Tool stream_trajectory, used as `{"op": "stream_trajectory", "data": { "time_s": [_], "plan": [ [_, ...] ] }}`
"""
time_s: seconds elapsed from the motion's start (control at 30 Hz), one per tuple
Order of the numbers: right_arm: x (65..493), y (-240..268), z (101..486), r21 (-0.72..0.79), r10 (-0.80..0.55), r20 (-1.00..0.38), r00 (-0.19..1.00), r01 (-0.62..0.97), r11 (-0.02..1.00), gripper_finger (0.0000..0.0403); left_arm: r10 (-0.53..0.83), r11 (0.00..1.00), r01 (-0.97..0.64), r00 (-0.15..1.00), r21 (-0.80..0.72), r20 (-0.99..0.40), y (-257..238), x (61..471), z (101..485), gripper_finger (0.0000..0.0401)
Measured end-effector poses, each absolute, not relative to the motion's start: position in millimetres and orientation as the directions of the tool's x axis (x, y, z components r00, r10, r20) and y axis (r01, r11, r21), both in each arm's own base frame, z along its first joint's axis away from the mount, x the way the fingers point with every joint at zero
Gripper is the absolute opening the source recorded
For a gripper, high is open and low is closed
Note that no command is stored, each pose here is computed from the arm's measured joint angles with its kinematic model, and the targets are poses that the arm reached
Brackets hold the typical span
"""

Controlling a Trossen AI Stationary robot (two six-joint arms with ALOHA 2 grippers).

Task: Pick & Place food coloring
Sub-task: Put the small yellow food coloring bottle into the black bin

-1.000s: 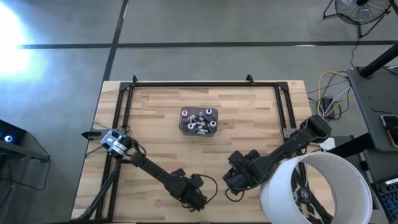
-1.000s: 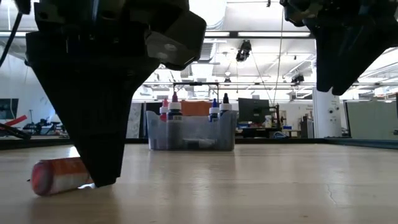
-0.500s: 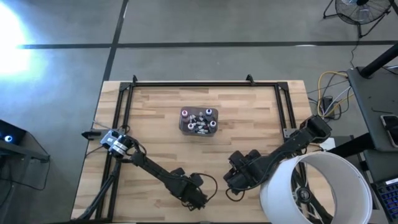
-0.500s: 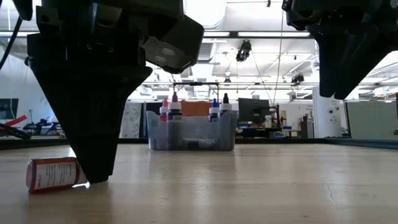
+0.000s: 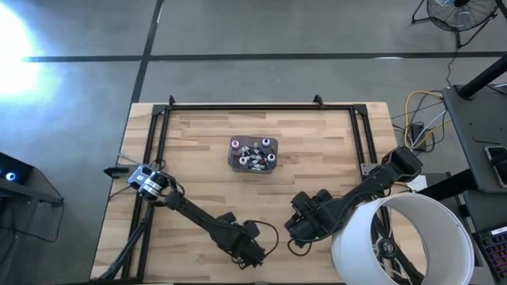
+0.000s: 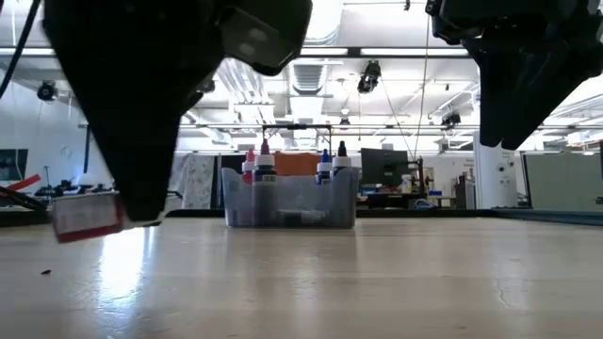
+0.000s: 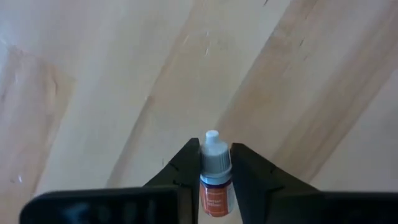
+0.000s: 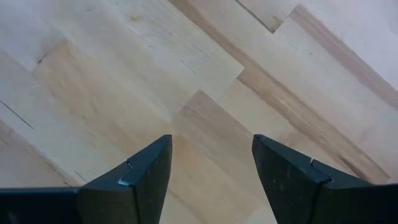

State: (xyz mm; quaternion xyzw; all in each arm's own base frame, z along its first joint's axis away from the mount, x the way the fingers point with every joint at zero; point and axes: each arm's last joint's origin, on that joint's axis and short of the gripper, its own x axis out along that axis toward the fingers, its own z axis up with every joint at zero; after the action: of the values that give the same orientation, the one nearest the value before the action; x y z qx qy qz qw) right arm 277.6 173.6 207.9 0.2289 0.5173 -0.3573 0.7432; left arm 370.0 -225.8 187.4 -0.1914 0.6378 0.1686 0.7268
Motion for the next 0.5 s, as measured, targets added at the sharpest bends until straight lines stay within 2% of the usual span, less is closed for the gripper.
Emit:
{"op": "stream_trajectory", "data": {
  "time_s": [0.17, 0.27, 0.4, 0.5],
  "plan": [
    [276.9, 172.6, 206.6, -0.038, -0.311, -0.927, 0.212, 0.770, 0.637, 0.0219, 0.006, 0.883, -0.465, 0.140, -0.061, -0.990, -222.3, 374.4, 197.3, 0.0038],
    [276.9, 172.3, 206.7, -0.040, -0.314, -0.925, 0.212, 0.770, 0.637, 0.0219, 0.052, 0.894, -0.448, 0.149, -0.020, -0.987, -220.6, 374.5, 208.2, 0.0037],
    [276.8, 172.3, 206.7, -0.041, -0.314, -0.925, 0.211, 0.770, 0.637, 0.0219, 0.145, 0.905, -0.421, 0.190, 0.053, -0.971, -212.8, 376.4, 239.2, 0.0037],
    [276.8, 172.3, 206.7, -0.041, -0.315, -0.926, 0.210, 0.770, 0.637, 0.0219, 0.225, 0.901, -0.424, 0.271, 0.093, -0.936, -196.1, 381.0, 269.6, 0.0036]
  ]
}}
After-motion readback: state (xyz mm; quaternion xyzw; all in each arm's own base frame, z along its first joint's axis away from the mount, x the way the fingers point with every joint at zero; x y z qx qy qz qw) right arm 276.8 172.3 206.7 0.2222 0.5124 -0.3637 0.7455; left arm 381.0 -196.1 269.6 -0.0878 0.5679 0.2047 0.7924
